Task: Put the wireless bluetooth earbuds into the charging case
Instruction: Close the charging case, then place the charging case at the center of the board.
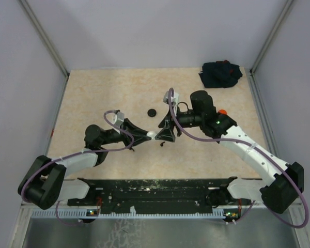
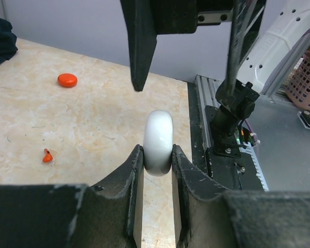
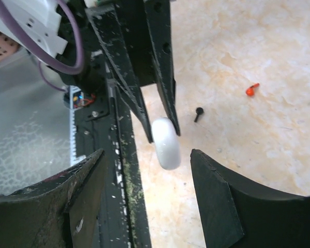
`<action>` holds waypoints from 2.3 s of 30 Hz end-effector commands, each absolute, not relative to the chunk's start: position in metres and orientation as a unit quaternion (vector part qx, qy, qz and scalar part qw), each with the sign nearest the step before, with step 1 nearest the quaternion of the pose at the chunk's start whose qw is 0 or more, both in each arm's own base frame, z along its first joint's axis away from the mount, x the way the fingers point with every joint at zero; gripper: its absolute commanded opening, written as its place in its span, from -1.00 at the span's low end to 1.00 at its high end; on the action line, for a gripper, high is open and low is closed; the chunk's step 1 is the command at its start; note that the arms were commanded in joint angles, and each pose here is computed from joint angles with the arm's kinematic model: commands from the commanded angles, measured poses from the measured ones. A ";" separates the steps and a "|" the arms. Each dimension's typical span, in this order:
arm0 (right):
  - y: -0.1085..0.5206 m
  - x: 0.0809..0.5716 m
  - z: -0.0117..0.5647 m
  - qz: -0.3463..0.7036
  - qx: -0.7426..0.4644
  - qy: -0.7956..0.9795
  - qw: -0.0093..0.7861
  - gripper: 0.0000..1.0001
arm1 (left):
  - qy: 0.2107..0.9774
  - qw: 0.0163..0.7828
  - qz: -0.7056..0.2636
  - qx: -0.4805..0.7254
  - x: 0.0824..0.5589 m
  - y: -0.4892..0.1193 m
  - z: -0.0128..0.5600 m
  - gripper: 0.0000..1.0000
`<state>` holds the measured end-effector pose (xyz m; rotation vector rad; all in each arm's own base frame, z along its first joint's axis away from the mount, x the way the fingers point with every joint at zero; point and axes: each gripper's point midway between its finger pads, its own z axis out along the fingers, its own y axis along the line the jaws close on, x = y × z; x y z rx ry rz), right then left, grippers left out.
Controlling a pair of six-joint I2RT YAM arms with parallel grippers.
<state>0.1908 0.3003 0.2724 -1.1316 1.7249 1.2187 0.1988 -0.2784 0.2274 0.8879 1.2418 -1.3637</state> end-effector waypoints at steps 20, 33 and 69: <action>0.304 0.181 0.256 0.440 -0.521 0.589 0.433 0.15 | 0.477 0.495 -0.593 0.419 0.183 -0.289 0.254 -1.00; 0.315 0.176 0.260 0.449 -0.535 0.577 0.425 -0.15 | 0.479 0.482 -0.597 0.426 0.181 -0.294 0.251 -1.00; 0.264 0.244 0.208 0.399 -0.307 0.761 0.410 -1.00 | 0.630 0.623 -0.394 0.244 0.257 -0.240 0.220 0.57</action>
